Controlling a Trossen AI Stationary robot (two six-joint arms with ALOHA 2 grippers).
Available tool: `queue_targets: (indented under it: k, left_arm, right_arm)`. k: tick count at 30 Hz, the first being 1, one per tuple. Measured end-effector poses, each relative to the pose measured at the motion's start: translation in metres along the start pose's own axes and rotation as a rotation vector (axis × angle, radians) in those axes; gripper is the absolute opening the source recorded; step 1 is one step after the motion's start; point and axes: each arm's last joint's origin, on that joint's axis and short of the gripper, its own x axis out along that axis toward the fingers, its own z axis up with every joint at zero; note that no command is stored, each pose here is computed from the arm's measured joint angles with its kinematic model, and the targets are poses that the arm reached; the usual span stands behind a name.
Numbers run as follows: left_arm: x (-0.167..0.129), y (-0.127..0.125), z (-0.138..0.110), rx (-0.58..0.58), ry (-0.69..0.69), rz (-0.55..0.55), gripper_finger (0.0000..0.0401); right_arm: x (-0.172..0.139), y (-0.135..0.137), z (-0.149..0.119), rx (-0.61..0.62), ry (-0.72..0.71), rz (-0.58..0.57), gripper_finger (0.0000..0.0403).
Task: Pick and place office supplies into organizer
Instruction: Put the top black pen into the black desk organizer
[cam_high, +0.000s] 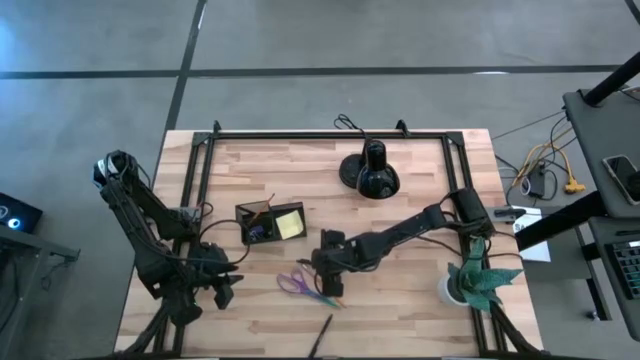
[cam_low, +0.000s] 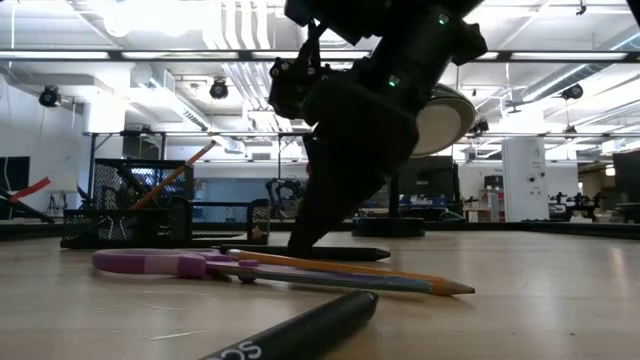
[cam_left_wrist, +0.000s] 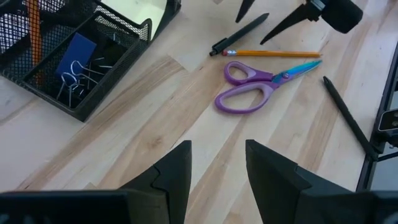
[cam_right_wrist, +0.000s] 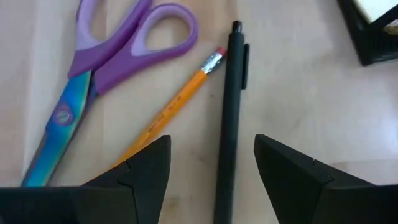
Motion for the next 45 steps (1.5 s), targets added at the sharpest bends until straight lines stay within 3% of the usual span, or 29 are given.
queue_targets:
  k: [8, 13, 21, 29, 40, 45]
  left_arm:
    - [0.000, 0.001, 0.000, 0.004, -0.001, 0.005, 0.0132]
    - [0.000, 0.001, 0.000, 0.003, -0.001, 0.005, 0.0132]
    - [0.000, 0.001, 0.000, 0.002, -0.001, 0.004, 0.0132]
    - [0.000, 0.000, 0.000, 0.001, -0.001, 0.004, 0.0132]
    - [-0.002, 0.001, 0.003, -0.012, 0.000, -0.004, 0.0132]
    - [-0.004, 0.002, 0.005, -0.019, 0.001, -0.015, 0.0132]
  right_arm:
    - [0.005, -0.002, -0.015, -0.039, 0.022, -0.027, 0.0224]
    - [0.005, -0.002, -0.013, -0.131, 0.009, -0.031, 0.0219]
    - [0.006, -0.003, -0.014, -0.197, 0.014, -0.041, 0.0155]
    - [0.008, -0.002, -0.018, -0.186, 0.035, 0.068, 0.0088]
    - [0.021, -0.003, -0.024, -0.051, 0.058, 0.055, 0.0045]
    - [0.015, -0.004, -0.011, -0.022, 0.035, 0.065, 0.0020]
